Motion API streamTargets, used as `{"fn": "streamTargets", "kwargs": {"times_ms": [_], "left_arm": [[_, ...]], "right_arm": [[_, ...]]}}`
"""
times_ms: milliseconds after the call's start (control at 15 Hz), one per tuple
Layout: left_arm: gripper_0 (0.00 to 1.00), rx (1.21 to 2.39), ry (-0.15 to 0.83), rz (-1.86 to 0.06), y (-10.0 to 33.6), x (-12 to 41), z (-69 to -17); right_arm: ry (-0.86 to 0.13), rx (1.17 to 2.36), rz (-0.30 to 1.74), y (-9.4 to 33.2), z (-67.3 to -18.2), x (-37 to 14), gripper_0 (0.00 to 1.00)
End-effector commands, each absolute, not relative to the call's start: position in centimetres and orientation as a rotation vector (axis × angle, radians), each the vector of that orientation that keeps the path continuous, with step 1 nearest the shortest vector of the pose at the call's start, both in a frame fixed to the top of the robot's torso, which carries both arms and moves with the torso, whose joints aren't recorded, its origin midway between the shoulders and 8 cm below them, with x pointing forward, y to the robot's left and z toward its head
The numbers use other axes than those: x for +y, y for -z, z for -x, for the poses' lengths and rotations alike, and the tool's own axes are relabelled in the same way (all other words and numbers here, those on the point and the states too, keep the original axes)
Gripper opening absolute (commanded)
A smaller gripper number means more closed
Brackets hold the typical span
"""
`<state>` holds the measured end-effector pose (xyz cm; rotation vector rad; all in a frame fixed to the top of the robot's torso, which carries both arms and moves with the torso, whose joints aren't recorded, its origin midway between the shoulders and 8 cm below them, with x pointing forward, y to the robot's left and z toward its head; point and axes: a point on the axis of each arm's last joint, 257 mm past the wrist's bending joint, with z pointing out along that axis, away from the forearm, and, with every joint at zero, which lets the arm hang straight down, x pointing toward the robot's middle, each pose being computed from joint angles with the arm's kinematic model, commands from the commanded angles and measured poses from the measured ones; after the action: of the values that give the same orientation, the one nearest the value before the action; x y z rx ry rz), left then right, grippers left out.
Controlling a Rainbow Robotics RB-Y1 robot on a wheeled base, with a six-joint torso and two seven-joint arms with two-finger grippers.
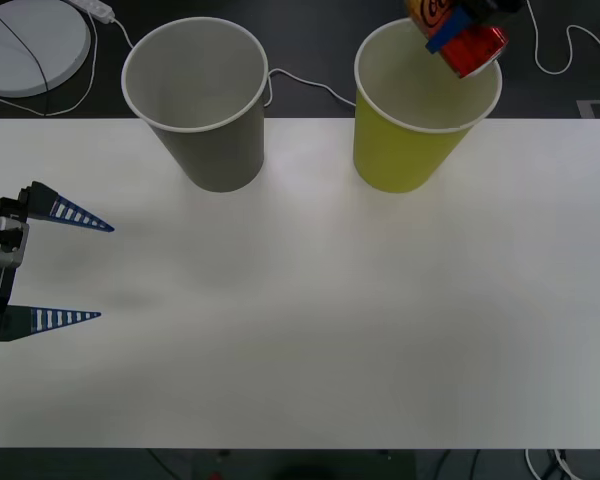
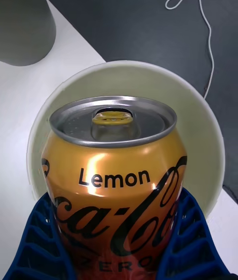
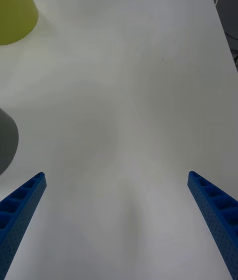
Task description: Put the can into the green bin and the plastic bottle into the gray bin
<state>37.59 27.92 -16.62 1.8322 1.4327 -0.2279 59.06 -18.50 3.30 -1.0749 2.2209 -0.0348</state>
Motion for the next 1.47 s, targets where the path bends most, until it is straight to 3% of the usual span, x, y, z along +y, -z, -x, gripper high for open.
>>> {"fn": "streamTargets", "kwargs": {"times_ms": [67, 133, 200, 267, 333, 600, 1000, 1467], "left_arm": [[1.0, 1.433, 0.228, -1.832, 16.6, 27.9, -37.6], [1.0, 1.433, 0.228, -1.832, 16.6, 27.9, -37.6], [1.0, 1.433, 0.228, -1.832, 16.6, 27.9, -37.6], [1.0, 1.433, 0.228, -1.832, 16.6, 27.9, -37.6], [1.0, 1.433, 0.228, -1.832, 16.6, 27.9, -37.6], [1.0, 1.433, 0.228, -1.832, 16.6, 27.9, -37.6], [1.0, 1.433, 0.228, -1.832, 16.6, 27.9, -37.6], [1.0, 1.433, 0.228, -1.832, 16.6, 27.9, -37.6]], "right_arm": [[0.055, 2.209, 1.09, -3.5, -59.2, -18.6, 0.02], [0.071, 2.2, 1.107, -3.6, -59.3, -18.7, 0.13], [0.075, 2.193, 1.122, -3.6, -59.3, -18.7, 0.34], [0.084, 2.186, 1.135, -3.6, -59.3, -18.8, 0.62], [0.087, 2.179, 1.148, -3.7, -59.3, -18.8, 0.96], [0.075, 2.165, 1.159, -4.3, -58.9, -19.1, 1.0], [-0.091, 2.124, 1.184, -5.3, -56.2, -20.6, 1.0], [-0.178, 1.911, 1.335, -4.0, -50.1, -23.0, 1.0]]}}
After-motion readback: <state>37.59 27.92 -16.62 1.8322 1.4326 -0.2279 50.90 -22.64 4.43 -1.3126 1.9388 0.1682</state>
